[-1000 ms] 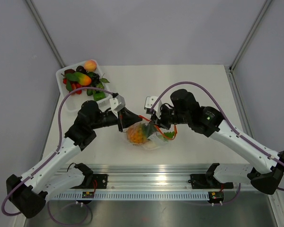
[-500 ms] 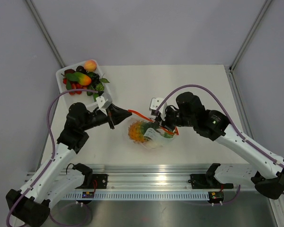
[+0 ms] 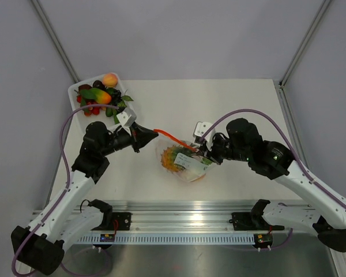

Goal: Place the food in the zip-top bag and seal the zipper
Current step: Zip the zipper food storage bag at the center of the board, then place the zipper food storage bag at the center of the board.

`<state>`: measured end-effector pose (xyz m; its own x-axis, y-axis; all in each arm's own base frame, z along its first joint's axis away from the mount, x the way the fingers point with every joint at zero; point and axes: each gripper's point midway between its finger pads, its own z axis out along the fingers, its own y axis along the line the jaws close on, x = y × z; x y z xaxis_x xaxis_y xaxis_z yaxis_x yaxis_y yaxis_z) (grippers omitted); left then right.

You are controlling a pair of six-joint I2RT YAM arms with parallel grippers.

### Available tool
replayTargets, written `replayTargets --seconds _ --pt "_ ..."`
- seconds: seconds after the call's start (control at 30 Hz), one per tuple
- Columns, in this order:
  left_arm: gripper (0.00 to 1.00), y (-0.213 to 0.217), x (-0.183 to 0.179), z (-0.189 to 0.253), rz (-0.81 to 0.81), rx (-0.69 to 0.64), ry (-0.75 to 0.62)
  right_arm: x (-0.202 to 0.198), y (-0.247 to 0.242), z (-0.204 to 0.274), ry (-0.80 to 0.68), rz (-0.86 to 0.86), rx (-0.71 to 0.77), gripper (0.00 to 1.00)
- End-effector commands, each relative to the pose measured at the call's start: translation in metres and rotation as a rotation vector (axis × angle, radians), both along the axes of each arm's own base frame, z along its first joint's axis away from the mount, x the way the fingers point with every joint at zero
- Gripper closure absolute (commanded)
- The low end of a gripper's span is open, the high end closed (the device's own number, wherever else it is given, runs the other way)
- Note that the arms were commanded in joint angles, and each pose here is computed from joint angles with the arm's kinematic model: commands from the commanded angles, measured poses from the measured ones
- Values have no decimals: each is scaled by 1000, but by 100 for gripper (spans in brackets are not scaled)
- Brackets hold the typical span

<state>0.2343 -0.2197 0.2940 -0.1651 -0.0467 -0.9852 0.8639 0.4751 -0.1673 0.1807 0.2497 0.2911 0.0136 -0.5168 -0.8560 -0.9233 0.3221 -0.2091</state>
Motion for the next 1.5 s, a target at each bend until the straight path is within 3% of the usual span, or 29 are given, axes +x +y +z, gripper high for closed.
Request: replayTargets --seconds 0.0,0.7,1.0,1.13,1.27,1.43,1.47 --pt "100 17 32 14 147 -17 -65 -8 -28 -15 58 -85 -54 94" --pt "100 46 66 16 255 -20 -46 -36 -63 -33 163 -192 -35 93" --pt "100 39 62 18 196 -55 -23 -40 -63 -23 156 -192 14 93" --pt "100 35 64 29 174 -84 -35 -12 -57 -11 77 -263 14 93" --pt "100 28 78 47 152 -105 -36 43 -79 12 -157 -468 -45 91" --pt "100 10 107 79 97 -148 -56 100 -91 88 -344 -605 -7 90" --pt "100 9 111 104 94 -165 -101 110 -90 93 -356 -624 -25 90"
